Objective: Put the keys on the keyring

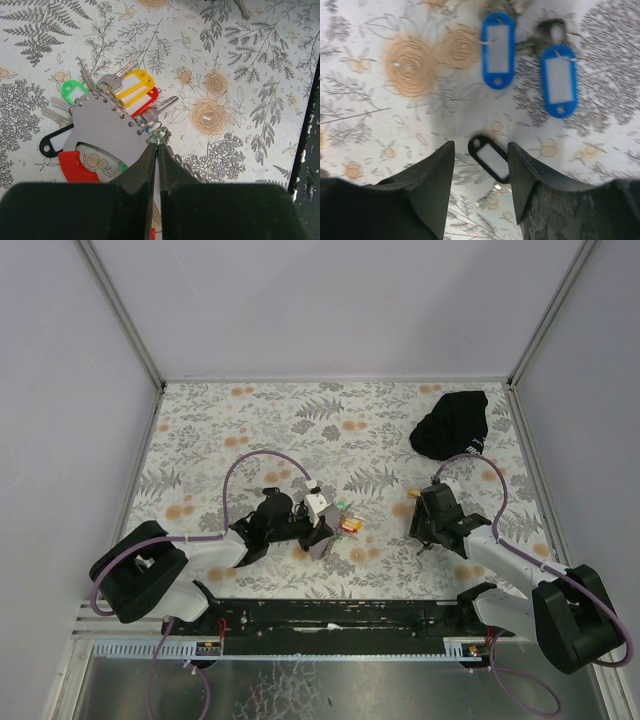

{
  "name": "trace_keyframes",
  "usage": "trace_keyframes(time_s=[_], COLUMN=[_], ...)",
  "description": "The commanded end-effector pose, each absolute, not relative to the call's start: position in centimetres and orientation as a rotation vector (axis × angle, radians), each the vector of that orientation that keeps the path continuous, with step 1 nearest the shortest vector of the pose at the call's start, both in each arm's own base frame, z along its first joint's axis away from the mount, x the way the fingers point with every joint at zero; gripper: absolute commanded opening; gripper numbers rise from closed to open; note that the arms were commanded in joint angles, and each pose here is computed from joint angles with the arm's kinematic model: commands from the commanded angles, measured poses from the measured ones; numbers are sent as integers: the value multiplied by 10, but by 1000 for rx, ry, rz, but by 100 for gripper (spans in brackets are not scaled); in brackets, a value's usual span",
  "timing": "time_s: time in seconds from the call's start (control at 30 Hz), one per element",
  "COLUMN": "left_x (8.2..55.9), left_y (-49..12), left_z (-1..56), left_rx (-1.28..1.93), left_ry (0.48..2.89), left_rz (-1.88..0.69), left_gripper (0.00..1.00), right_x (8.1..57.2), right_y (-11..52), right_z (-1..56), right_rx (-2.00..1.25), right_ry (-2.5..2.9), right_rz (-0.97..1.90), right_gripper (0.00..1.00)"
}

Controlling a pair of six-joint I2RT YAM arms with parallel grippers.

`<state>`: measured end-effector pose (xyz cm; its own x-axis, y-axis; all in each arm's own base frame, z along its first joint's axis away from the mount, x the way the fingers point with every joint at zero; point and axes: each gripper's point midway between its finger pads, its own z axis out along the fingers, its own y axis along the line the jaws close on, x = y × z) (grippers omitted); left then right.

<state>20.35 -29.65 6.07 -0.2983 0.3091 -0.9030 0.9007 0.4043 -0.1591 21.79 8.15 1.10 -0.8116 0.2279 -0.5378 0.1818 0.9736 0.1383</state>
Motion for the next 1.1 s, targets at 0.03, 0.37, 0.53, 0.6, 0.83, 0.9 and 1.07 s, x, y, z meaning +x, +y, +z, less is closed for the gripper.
trace_keyframes(time_s=[0.03,0.37,0.53,0.6,0.83,0.9,1.07], left_x=[213,212,212,212,211,211,211], left_y=[-307,-307,-307,-308,-309,-309,-309], left_z=[84,82,83,82,80,80,81], left_rx=[1028,1032,1033,1033,1040,1040,1041], left_ry=[1747,1755,1754,1756,1763,1763,1763], left_rz=[-886,-887,-892,-895,-904,-906,-906], left_gripper=[0,0,0,0,0,0,0], right_x=[217,233,225,218,196,193,189], right_y=[124,133,97,89,80,85,89], right_z=[9,33,60,64,53,47,36], right_rx=[234,175,234,272,350,347,371], right_ry=[2588,2538,2468,2461,2484,2506,2548], right_rz=[389,364,184,163,163,191,207], right_gripper=[53,54,62,69,73,72,69])
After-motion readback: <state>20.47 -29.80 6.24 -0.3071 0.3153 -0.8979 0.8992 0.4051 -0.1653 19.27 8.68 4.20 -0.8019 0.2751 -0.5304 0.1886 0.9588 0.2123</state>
